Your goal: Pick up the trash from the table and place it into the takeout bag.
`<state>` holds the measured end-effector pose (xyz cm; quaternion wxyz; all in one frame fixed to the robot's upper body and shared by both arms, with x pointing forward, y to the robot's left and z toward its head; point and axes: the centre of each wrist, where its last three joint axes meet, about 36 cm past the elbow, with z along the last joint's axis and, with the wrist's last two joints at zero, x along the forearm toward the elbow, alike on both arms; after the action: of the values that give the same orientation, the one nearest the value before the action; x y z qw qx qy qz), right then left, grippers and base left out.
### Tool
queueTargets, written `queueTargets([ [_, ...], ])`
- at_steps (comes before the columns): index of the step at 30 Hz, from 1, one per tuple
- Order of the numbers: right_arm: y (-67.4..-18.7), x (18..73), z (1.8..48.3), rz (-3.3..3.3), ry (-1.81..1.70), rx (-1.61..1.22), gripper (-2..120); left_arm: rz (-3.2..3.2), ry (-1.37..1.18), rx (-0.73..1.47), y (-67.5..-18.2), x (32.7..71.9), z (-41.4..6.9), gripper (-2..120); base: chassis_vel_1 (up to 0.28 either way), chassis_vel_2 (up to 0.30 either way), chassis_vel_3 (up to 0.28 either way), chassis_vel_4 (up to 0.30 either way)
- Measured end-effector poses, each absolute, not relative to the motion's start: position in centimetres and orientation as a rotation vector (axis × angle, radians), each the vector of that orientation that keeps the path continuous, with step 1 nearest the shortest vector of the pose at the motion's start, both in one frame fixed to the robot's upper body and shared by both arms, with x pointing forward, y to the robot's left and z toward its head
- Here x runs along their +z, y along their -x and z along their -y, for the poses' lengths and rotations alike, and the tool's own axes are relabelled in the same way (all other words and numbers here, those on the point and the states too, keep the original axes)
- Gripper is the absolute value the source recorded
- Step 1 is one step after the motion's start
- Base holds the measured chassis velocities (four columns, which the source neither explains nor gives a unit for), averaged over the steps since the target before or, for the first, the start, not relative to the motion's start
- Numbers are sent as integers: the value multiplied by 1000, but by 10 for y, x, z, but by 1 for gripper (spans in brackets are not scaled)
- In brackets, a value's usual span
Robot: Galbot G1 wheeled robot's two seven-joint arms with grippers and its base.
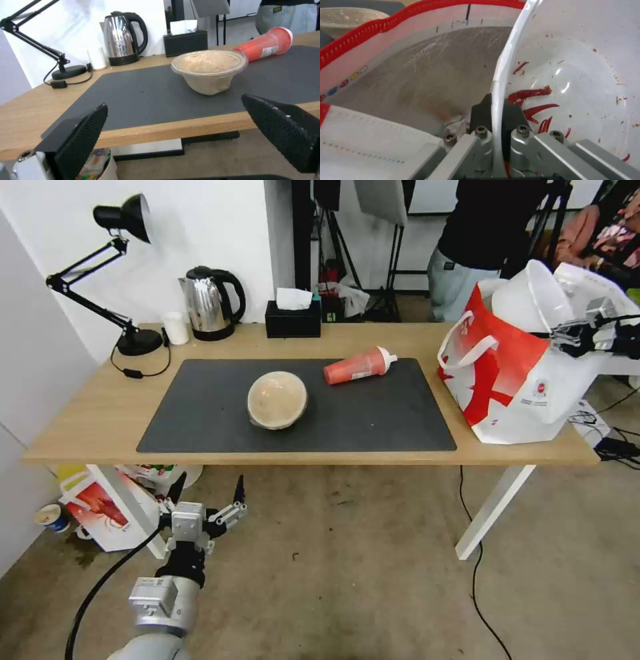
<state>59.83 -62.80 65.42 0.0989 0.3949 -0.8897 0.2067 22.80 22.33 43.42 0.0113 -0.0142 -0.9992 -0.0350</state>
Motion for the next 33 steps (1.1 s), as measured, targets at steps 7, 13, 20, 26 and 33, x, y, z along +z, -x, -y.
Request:
queueTargets([
  [7, -597, 659, 626, 2631, -1185, 620, 22, 3117, 44, -109, -228, 434, -223, 100, 0, 0, 0, 0],
  [13, -595, 670, 624, 2625, -1200, 643, 46, 3117, 44, -109, -228, 434, -223, 100, 0, 0, 0, 0],
  [20, -592, 676, 622, 2620, -1212, 653, 71, 3117, 44, -109, -228, 434, -223, 100, 0, 0, 0, 0],
  [26, -588, 680, 622, 2653, -1194, 648, 92, 3117, 44, -109, -228, 434, -223, 100, 0, 0, 0, 0],
  [33, -593, 694, 597, 2791, -1195, 563, 100, 3117, 44, -109, -228, 434, -223, 100, 0, 0, 0, 0],
])
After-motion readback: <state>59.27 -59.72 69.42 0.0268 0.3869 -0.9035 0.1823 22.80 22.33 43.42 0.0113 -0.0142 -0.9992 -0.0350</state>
